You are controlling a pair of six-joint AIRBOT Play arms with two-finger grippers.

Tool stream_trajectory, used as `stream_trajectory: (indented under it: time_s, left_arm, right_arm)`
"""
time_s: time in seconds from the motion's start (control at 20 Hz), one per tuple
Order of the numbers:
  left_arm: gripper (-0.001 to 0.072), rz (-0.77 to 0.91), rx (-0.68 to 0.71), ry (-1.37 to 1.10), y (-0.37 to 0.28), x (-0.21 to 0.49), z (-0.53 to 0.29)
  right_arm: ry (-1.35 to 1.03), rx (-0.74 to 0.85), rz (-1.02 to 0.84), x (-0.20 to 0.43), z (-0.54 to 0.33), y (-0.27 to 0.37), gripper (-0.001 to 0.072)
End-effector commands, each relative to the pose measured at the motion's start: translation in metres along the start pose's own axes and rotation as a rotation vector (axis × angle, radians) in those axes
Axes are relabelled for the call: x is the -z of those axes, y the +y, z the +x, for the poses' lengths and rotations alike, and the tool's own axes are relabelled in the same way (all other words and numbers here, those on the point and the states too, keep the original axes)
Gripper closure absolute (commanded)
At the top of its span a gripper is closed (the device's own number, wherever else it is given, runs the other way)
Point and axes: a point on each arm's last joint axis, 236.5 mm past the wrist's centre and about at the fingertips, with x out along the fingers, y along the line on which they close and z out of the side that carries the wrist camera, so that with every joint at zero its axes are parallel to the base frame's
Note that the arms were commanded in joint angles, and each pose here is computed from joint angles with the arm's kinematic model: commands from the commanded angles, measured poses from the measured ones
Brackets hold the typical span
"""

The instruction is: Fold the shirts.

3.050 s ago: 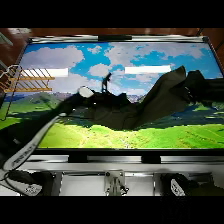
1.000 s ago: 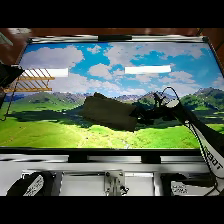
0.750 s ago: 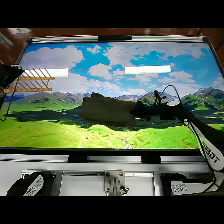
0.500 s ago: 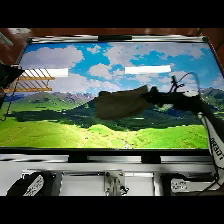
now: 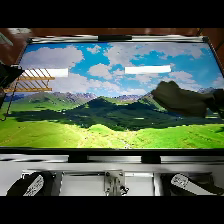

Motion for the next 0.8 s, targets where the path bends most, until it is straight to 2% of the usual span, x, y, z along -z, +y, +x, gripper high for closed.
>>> stream_trajectory:
  time_s: [0.0,0.15,0.3,0.5,0.75]
  left_arm:
    - [0.0676,0.002,0.000,-0.001,0.000,0.000,0.000]
    - [0.0676,0.003,0.001,-0.002,-0.001,0.000,-0.001]
    - [0.0676,0.003,0.000,-0.002,-0.001,0.000,-0.001]
    - [0.0676,0.003,0.000,-0.002,-0.001,0.000,-0.001]
    - [0.0676,0.003,0.001,-0.002,-0.001,0.000,-0.001]
  right_arm:
    - [-0.026,0.251,0.210,0.023,-0.048,-0.098,0.0643]
    - [-0.078,0.347,0.406,0.074,-0.061,-0.153,0.0643]
    - [-0.108,0.368,0.556,0.129,-0.058,-0.180,0.0643]
    - [-0.036,0.463,0.597,0.191,-0.059,-0.204,0.0643]
    - [-0.009,0.516,0.624,0.210,-0.060,-0.217,0.0642]
